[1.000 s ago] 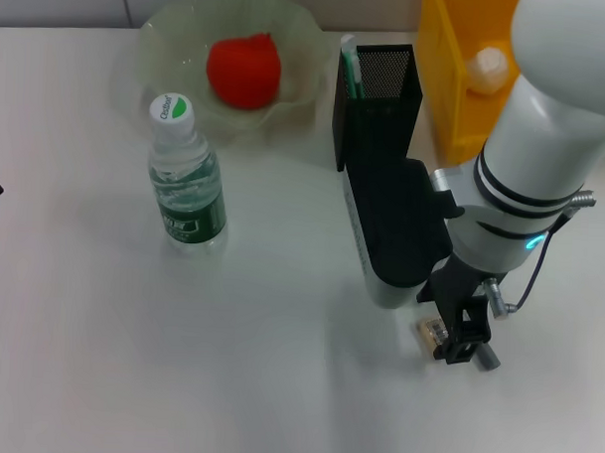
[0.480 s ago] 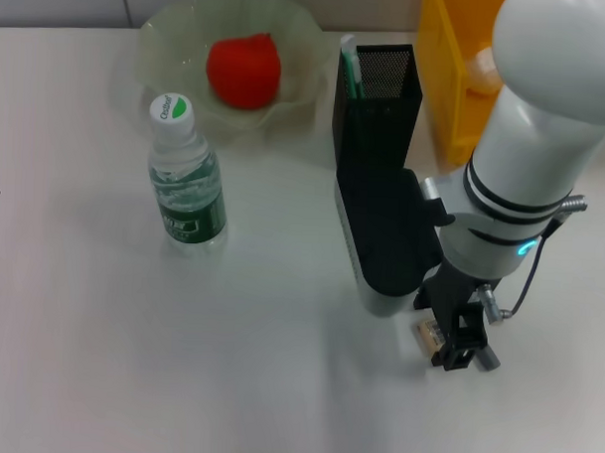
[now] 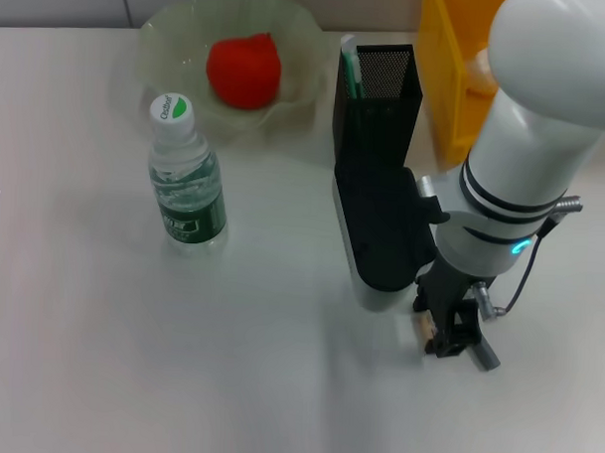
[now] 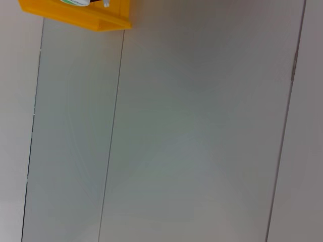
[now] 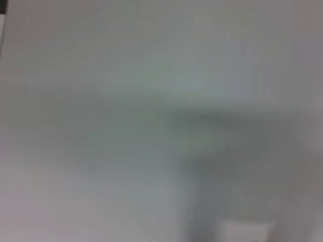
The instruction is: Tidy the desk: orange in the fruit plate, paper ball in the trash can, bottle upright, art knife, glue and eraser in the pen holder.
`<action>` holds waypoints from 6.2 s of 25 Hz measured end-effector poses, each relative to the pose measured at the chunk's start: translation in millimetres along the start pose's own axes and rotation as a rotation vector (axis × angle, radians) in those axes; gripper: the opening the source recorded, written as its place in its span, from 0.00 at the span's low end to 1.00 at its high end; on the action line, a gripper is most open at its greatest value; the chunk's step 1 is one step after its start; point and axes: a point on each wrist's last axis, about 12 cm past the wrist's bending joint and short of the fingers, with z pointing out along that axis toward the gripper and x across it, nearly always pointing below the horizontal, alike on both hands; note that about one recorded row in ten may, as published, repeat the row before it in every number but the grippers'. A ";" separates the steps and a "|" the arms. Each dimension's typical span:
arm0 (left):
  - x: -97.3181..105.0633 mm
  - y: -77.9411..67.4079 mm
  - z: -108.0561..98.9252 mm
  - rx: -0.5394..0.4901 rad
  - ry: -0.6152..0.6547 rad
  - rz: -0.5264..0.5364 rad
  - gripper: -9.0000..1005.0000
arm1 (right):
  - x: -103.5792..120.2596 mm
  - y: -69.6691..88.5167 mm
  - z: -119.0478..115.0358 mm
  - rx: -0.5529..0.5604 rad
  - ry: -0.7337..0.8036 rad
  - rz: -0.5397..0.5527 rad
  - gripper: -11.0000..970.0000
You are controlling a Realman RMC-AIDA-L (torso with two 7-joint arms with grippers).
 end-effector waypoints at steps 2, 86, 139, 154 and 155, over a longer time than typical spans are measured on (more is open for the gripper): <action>-0.2 0.1 0.3 0.001 -0.001 0.001 0.81 | -0.6 -0.1 -0.3 0.001 0.002 0.000 0.51; -14.7 6.9 -7.3 0.081 0.048 0.130 0.81 | 61.1 -13.4 -42.8 0.004 -0.142 1.062 0.73; -12.0 5.4 -10.0 0.069 0.052 0.120 0.81 | 42.7 -19.0 -22.9 0.067 -0.168 0.998 0.16; -8.2 4.4 -10.4 0.052 0.053 0.102 0.81 | 61.0 -44.8 -96.4 0.527 -0.744 0.846 0.15; -8.5 5.2 -10.1 0.046 0.051 0.102 0.81 | 64.3 -48.8 -92.1 0.571 -0.813 0.816 0.15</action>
